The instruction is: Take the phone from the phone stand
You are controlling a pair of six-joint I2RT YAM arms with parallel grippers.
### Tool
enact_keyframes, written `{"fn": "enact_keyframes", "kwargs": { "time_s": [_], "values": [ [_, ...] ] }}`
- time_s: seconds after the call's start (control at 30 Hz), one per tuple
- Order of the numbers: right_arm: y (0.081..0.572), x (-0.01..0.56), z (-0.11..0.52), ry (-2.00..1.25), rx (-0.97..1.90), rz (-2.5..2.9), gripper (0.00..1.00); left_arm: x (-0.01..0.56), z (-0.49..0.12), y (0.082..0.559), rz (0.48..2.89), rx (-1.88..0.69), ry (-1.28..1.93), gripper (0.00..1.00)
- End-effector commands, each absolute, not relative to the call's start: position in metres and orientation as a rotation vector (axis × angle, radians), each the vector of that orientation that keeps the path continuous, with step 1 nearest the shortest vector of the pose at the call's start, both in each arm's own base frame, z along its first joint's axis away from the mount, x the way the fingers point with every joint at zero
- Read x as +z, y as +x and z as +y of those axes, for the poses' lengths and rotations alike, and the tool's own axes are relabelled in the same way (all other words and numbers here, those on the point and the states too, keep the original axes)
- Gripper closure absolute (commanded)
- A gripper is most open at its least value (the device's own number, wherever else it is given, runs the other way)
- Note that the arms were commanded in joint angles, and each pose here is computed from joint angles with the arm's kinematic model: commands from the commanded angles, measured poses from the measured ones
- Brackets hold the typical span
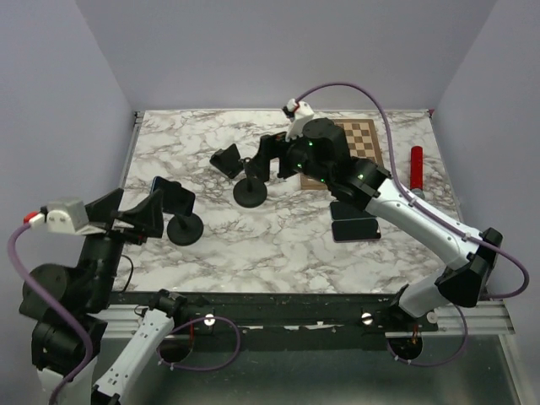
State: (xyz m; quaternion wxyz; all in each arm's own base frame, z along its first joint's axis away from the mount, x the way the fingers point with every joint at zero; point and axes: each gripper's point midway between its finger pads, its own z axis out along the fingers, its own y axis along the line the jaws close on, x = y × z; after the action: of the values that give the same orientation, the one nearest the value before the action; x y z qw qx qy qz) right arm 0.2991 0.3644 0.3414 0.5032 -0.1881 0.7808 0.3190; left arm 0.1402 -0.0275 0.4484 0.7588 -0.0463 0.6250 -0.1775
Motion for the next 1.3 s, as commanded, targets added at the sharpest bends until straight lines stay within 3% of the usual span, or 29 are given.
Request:
{"fn": "enact_keyframes", "kwargs": {
  "time_s": [0.0,0.2,0.37,0.67,1.27],
  "values": [
    [0.29,0.352,0.421,-0.583,0.777,1.812,0.0,0.434,0.006,0.115,1.343,-0.276,-0.181,0.02],
    [0.247,0.331,0.515,-0.937,0.762,1.662,0.0,0.437,0.021,0.099,1.311,-0.212,-0.18,0.02],
    [0.21,0.323,0.557,-1.217,0.863,1.454,0.0,0.435,0.027,0.086,1.277,-0.202,-0.173,0.01],
    [0.234,0.308,0.591,-1.276,0.785,1.396,0.0,0.419,0.01,0.08,1.283,-0.271,-0.08,0.02],
    [0.26,0.272,0.622,-1.311,0.901,1.414,0.0,0.417,0.004,0.084,1.282,-0.28,-0.057,0.01]
  ]
}}
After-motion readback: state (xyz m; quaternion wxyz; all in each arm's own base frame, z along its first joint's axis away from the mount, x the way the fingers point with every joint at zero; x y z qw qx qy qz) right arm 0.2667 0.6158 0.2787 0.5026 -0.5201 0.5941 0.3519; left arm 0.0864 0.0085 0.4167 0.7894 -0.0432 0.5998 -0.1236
